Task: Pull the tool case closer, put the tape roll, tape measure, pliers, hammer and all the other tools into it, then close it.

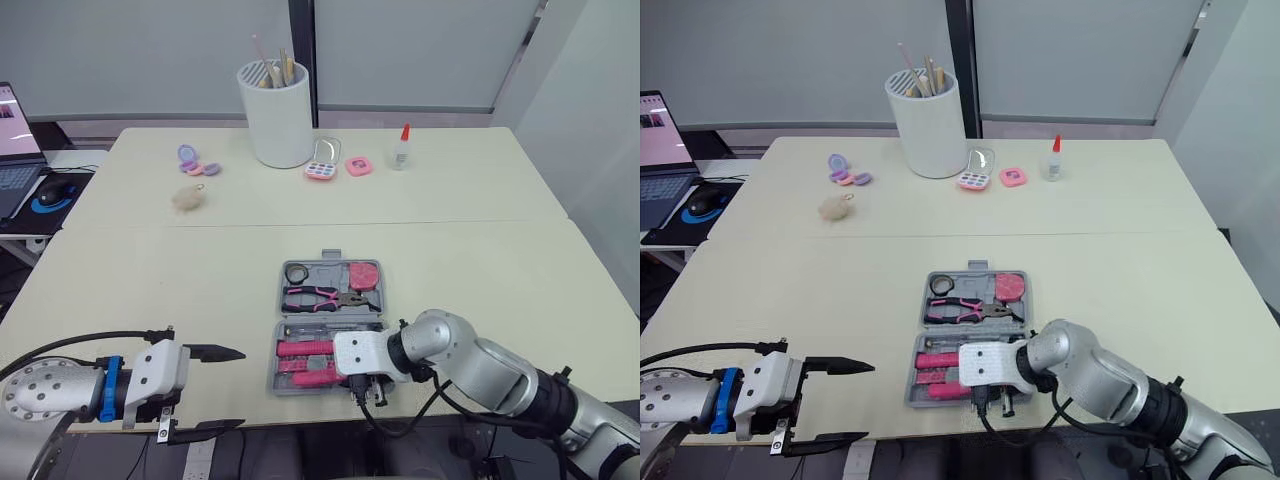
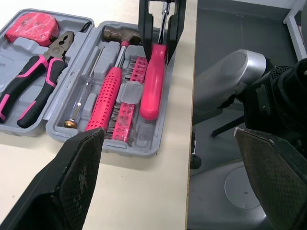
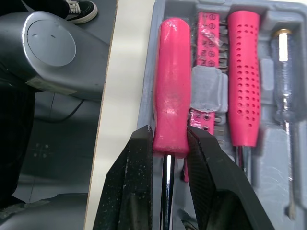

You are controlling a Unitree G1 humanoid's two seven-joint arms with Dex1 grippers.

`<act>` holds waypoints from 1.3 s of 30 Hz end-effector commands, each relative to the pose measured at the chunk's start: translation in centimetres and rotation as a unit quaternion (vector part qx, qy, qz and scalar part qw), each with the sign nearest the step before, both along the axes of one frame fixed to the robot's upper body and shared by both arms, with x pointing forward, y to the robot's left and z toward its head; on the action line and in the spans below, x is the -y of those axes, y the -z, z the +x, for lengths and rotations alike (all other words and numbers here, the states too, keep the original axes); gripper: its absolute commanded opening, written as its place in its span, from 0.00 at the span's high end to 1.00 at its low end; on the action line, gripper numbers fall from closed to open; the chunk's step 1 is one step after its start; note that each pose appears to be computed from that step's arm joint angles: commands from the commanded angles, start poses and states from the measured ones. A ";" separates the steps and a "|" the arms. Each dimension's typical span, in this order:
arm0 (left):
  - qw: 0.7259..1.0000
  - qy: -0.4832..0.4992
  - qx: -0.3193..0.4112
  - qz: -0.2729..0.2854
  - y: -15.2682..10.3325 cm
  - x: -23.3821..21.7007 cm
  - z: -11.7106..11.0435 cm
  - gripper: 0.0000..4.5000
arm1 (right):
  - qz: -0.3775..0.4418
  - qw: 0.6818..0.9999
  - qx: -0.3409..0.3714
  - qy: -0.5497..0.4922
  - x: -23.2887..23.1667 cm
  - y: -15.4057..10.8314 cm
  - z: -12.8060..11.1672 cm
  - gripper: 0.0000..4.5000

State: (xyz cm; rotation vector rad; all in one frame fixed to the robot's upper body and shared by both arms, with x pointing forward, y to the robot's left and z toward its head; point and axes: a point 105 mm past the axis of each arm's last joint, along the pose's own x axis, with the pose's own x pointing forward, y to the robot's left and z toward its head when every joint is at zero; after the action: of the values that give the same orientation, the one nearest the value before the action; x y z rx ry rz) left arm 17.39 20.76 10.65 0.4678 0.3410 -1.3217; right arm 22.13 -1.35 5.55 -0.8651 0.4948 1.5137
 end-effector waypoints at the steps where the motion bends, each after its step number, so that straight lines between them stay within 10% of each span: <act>1: 1.000 0.004 0.014 0.007 -1.1 0.1 0.1 0.00 | 0.011 1.000 0.013 -0.017 -1.1 -0.2 -0.1 0.85; 17: 1.000 -0.006 0.010 0.008 -0.6 -0.6 -0.3 0.00 | 0.025 1.000 -0.005 -0.012 -3.5 1.2 -0.3 0.85; 24: 1.000 -0.009 0.011 0.007 0.4 -1.1 -0.7 0.00 | 0.054 0.998 -0.015 -0.038 -2.8 -1.4 -0.7 0.46; 29: 1.000 -0.009 0.014 0.005 0.7 -1.2 -0.6 0.00 | 0.085 0.993 -0.024 -0.075 -2.4 -4.1 -0.6 0.46; 39: 1.000 -0.009 0.019 0.000 0.3 -0.8 -0.3 0.00 | 0.073 0.993 0.002 -0.090 -3.0 -1.3 0.2 0.98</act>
State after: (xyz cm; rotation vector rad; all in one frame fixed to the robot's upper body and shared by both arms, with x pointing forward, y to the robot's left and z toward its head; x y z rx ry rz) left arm 17.05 22.02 9.84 0.4748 0.3364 -1.2830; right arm 22.51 1.27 6.59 -0.7934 0.3525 1.6795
